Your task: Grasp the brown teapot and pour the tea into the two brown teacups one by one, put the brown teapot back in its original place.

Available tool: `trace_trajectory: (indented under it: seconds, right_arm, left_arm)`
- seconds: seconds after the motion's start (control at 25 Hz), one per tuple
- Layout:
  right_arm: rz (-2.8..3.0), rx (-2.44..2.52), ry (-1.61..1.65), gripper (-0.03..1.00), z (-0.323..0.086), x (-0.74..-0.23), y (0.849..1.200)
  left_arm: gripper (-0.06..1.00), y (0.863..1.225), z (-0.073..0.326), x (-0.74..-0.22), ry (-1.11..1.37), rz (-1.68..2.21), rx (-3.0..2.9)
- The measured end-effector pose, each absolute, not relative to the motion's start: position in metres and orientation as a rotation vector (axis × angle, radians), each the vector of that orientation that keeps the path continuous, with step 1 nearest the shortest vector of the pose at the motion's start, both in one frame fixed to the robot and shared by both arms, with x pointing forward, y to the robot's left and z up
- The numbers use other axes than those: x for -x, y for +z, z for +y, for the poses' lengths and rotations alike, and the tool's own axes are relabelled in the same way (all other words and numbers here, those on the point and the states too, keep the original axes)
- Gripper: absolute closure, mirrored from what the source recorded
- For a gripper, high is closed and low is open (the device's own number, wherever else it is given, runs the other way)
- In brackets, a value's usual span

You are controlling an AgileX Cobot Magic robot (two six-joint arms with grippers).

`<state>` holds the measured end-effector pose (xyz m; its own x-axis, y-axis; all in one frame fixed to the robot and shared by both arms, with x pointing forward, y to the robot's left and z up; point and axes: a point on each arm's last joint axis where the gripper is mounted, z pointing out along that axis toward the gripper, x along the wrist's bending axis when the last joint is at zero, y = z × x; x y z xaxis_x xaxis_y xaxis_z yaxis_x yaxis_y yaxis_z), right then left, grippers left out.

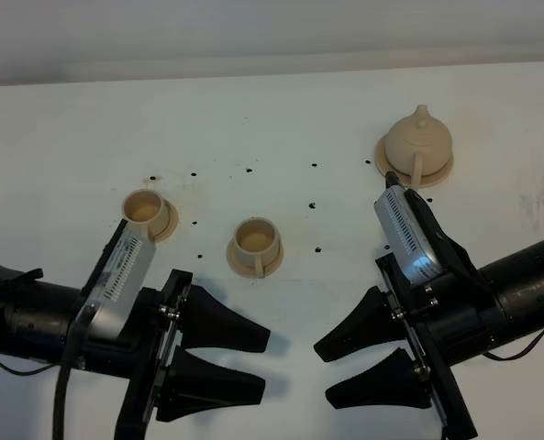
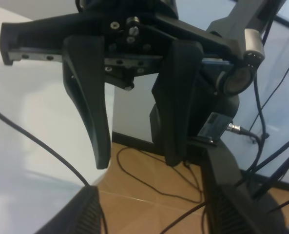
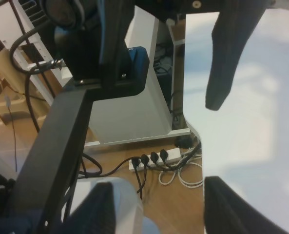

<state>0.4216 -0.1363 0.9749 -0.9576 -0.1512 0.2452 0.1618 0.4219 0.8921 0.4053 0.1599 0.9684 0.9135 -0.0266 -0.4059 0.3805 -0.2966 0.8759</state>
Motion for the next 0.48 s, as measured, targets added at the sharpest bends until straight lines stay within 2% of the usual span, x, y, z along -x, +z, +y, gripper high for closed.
trace_trajectory:
  seconds: [0.28,0.48]
  right_arm:
    - [-2.381,0.046,-1.535,0.56,-0.136,-0.422,0.975]
    - [-2.356,0.122,-1.491,0.56,-0.137,-0.421,0.974]
  left_arm:
    - [0.46,0.975,0.158,-0.41,-0.348,0.252,-1.775]
    - [0.46,1.013,0.156,-0.418,-0.321,0.269,-1.73]
